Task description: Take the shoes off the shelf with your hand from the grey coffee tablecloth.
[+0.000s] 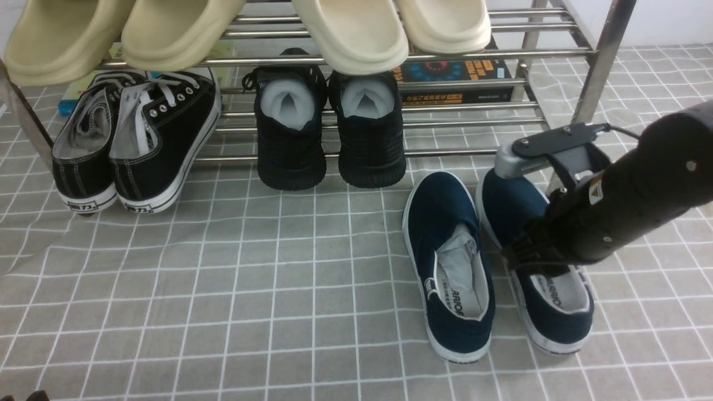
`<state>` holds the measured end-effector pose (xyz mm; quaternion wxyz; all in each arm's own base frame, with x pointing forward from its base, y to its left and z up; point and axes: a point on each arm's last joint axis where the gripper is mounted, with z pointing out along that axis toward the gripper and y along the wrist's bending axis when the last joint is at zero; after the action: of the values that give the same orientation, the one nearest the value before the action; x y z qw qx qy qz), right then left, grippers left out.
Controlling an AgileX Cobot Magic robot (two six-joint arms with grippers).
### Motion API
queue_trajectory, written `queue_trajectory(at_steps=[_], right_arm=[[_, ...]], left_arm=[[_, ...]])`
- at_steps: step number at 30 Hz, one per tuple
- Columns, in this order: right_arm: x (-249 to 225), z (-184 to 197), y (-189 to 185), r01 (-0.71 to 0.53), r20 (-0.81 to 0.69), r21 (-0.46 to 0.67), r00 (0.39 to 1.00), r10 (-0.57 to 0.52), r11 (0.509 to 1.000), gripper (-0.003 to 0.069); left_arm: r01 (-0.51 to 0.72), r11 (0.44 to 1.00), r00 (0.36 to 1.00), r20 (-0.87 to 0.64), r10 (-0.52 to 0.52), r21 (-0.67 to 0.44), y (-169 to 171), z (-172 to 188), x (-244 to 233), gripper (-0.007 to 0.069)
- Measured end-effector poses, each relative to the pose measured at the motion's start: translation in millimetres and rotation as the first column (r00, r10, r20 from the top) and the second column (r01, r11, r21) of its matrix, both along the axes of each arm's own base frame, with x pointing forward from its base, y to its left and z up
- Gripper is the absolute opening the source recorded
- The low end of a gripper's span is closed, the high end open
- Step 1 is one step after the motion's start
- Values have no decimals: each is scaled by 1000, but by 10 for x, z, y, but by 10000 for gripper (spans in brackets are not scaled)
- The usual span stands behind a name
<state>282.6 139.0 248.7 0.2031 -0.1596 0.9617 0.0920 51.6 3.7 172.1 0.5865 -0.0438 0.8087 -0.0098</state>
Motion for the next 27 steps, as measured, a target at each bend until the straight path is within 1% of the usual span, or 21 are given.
queue_trajectory(at_steps=[2,3,4,5,6,9,10,11,13,15,16,17,19,21,23,24,27], right_arm=[[-38,213,-21,-5,-4,4,1000,5,1000,334],[-68,338,-36,-7,4,9,1000,7,1000,316],[-123,515,-58,-14,24,18,1000,14,1000,282],[-152,589,-71,-17,34,22,999,16,1000,274],[-302,880,-139,-27,83,40,996,24,999,194],[-719,1297,-337,-41,181,70,983,28,997,35],[-843,1366,-396,-44,210,79,977,26,996,2],[-1029,1425,-483,-47,253,96,967,21,994,-12],[-1253,1426,-588,-51,320,127,947,8,991,-15],[-1469,1315,-682,-59,414,188,910,-25,980,-15],[-1501,1284,-697,-61,436,200,899,-33,978,-15],[-1575,1177,-730,-70,496,243,866,-62,968,-15],[-1634,936,-771,-79,579,289,808,-108,954,-15],[-1633,836,-784,-85,628,317,765,-142,945,-15],[-1636,768,-793,-87,648,325,746,-154,942,-15],[-1636,745,-799,-92,670,337,723,-170,937,-13],[-1642,718,-805,-93,678,341,713,-176,935,-11]], left_arm=[[0,1000,1000,0,0,0,0,0,0,240],[0,1000,1000,0,0,0,0,0,0,240],[0,1000,1000,0,0,0,0,0,0,240],[0,1000,1000,0,0,0,0,0,0,240],[0,1000,1000,0,0,1,0,0,0,240],[0,1000,1000,0,0,1,0,0,0,240],[0,1000,1000,0,0,1,0,0,0,240],[0,1000,1000,0,0,1,0,0,0,240],[0,1000,1000,0,0,1,0,0,0,240],[0,1000,1000,0,0,1,0,0,0,240],[0,1000,1000,0,0,1,0,0,0,240],[0,1000,1000,0,0,1,0,0,0,240],[0,1000,1000,0,0,1,0,0,0,240],[0,1000,1000,0,0,1,0,0,0,240],[0,1000,1000,0,0,1,0,0,0,240],[0,1000,1000,0,0,1,0,0,0,240],[0,1000,1000,0,0,1,0,0,0,240]])
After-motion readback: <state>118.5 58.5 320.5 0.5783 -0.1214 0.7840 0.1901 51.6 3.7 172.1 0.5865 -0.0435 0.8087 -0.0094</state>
